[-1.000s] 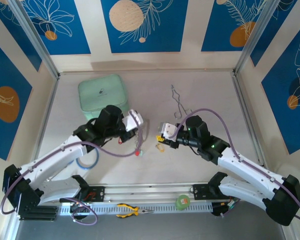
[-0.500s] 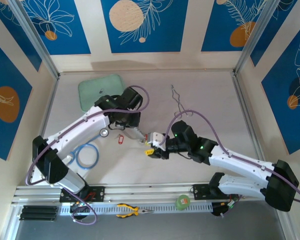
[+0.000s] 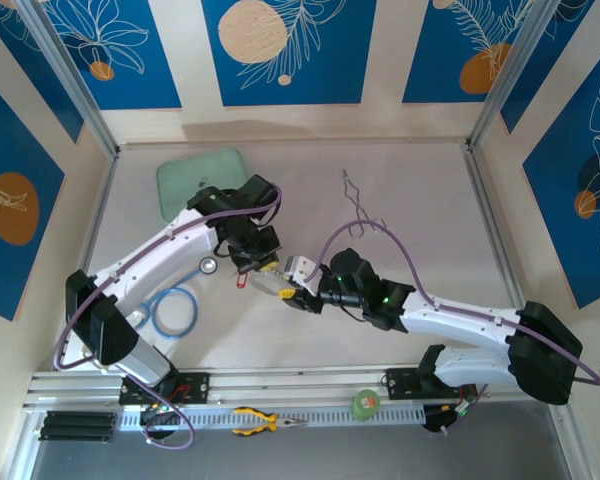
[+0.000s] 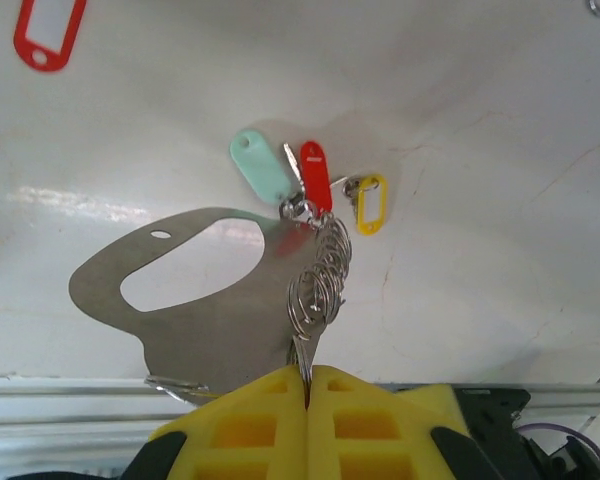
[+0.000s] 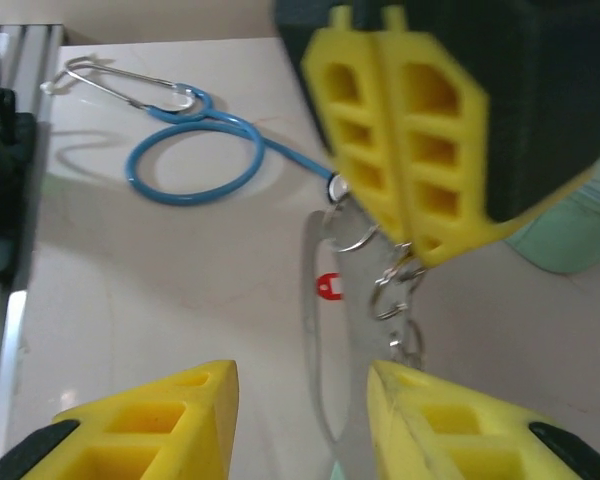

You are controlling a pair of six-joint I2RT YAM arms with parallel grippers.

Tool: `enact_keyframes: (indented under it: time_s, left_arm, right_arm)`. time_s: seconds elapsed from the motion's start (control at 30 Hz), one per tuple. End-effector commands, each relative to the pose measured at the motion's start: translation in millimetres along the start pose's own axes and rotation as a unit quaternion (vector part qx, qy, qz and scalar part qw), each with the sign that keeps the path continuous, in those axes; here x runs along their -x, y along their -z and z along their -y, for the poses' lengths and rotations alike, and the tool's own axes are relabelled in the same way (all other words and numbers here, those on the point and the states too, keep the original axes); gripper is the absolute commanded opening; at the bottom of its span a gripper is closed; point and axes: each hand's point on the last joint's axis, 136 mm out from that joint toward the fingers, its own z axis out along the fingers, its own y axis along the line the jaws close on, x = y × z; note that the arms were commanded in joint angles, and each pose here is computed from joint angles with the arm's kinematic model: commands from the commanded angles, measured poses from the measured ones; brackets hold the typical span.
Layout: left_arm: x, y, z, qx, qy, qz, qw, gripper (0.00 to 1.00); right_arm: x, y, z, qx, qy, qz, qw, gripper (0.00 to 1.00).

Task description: Put the keys on the keyring

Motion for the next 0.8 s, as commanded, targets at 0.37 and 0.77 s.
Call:
enact_keyframes:
  time_s: [0.37,0.77]
  left_arm:
    - [-8.4,-7.1,-4.2,-0.007,0.050,-0.029,0.998,0.00]
    - [-8.4,-5.9,-9.1,-0.006,0.058,-0.024,0.998,0.00]
  right_arm:
    - [15.0,-20.4,15.3,-0.034,0.011,0.034,0.999,0.25]
    - [5.7,-21.4,17.3,-0.036,0.018,0.015,0.999,0.00]
